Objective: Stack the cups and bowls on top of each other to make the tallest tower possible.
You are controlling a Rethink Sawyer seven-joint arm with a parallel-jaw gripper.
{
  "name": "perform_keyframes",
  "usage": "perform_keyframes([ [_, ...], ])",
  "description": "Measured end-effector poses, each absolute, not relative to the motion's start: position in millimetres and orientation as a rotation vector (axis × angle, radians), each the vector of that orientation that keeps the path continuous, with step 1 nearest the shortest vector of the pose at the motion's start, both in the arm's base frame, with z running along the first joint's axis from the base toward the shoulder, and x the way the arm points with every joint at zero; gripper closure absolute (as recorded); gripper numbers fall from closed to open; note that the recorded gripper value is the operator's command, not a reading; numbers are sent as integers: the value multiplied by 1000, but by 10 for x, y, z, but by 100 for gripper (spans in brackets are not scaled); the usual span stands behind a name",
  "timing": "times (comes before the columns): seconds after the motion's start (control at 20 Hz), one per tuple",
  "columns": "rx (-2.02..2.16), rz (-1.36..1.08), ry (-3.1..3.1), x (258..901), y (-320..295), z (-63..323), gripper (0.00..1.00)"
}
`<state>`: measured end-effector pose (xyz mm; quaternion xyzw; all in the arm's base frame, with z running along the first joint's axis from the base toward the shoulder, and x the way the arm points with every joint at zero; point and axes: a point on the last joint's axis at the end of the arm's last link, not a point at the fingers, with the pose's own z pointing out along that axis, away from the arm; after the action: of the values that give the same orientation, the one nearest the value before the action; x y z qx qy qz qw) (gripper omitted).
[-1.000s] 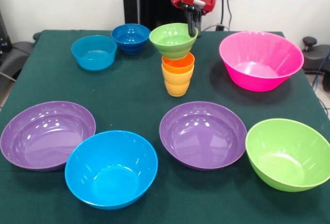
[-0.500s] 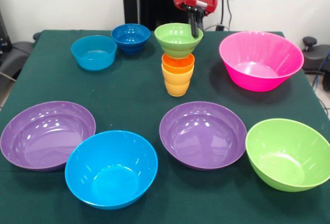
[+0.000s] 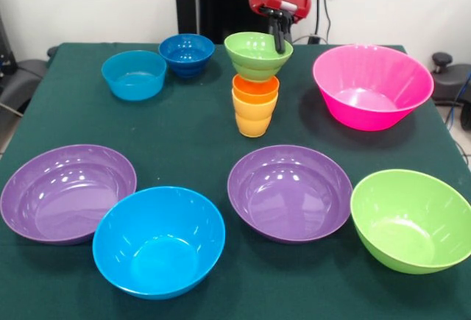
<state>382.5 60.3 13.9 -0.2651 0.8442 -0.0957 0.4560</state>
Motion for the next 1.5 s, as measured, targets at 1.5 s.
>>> perform_keyframes([
  [1.5,-668,-242,1968,4058,741,433,100],
])
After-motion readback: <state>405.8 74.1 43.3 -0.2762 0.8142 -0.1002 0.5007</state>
